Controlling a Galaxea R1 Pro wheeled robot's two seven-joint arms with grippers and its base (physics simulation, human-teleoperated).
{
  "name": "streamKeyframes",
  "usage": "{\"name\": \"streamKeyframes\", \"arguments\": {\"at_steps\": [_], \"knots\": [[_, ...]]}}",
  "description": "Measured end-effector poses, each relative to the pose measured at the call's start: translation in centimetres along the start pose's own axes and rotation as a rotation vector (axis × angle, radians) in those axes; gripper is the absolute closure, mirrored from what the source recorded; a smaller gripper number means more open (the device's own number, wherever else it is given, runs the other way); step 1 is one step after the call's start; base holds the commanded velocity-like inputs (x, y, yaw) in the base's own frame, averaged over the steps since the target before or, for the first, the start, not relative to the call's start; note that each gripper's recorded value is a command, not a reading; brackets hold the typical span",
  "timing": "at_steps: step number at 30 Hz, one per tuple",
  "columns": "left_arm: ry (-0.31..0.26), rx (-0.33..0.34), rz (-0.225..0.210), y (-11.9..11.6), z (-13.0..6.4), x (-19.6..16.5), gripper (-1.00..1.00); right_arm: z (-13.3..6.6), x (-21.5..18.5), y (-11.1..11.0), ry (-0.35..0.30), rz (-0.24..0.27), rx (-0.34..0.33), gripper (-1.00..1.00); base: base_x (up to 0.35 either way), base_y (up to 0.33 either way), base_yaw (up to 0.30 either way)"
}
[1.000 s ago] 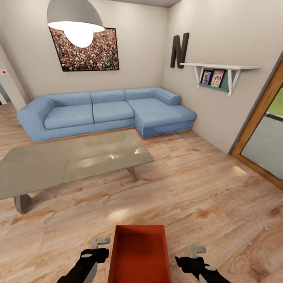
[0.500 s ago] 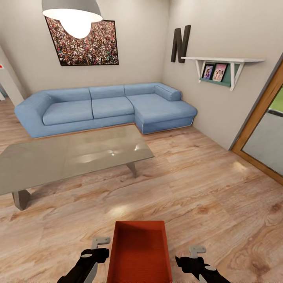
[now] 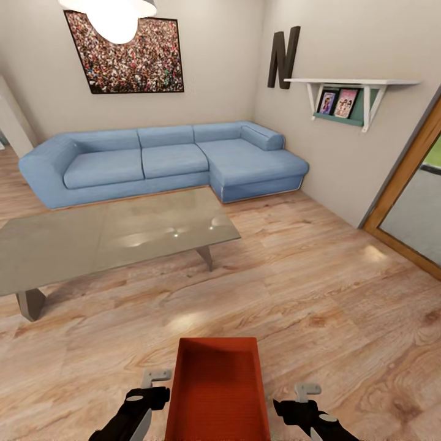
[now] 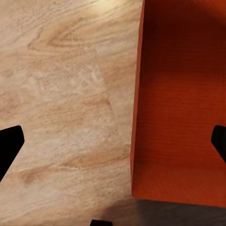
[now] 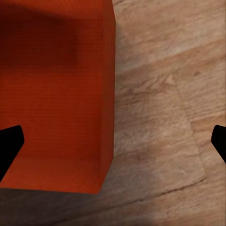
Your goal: Move the two storage containers from the living room to the garage. In the garage, place one container on the floor and stack the other container on top of it (either order is fine).
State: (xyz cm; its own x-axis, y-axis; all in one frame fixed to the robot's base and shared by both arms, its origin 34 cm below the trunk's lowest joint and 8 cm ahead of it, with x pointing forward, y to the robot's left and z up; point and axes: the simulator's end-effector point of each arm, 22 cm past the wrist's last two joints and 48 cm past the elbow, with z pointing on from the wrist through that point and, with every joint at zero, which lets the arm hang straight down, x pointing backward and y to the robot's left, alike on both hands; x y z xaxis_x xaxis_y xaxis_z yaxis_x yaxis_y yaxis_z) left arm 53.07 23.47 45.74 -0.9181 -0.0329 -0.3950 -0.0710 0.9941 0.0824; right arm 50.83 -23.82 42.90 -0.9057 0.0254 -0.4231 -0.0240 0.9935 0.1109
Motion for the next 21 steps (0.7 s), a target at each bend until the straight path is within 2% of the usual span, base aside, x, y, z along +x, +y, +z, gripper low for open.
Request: {"name": "streamKeyframes", "arguments": {"at_steps": [19,21], "knots": [[0.024,0.005,0.002,-0.8,3.6,2.8,-1.0,3.5,2.9,-0.5,0.023,0.002,0.0,-1.0,0.0,0.0,0.0],[0.022,0.003,0.001,-0.7,3.9,3.0,-1.0,3.8,3.1,-0.5,0.023,0.002,0.0,-1.0,-0.18,0.0,0.0]]}}
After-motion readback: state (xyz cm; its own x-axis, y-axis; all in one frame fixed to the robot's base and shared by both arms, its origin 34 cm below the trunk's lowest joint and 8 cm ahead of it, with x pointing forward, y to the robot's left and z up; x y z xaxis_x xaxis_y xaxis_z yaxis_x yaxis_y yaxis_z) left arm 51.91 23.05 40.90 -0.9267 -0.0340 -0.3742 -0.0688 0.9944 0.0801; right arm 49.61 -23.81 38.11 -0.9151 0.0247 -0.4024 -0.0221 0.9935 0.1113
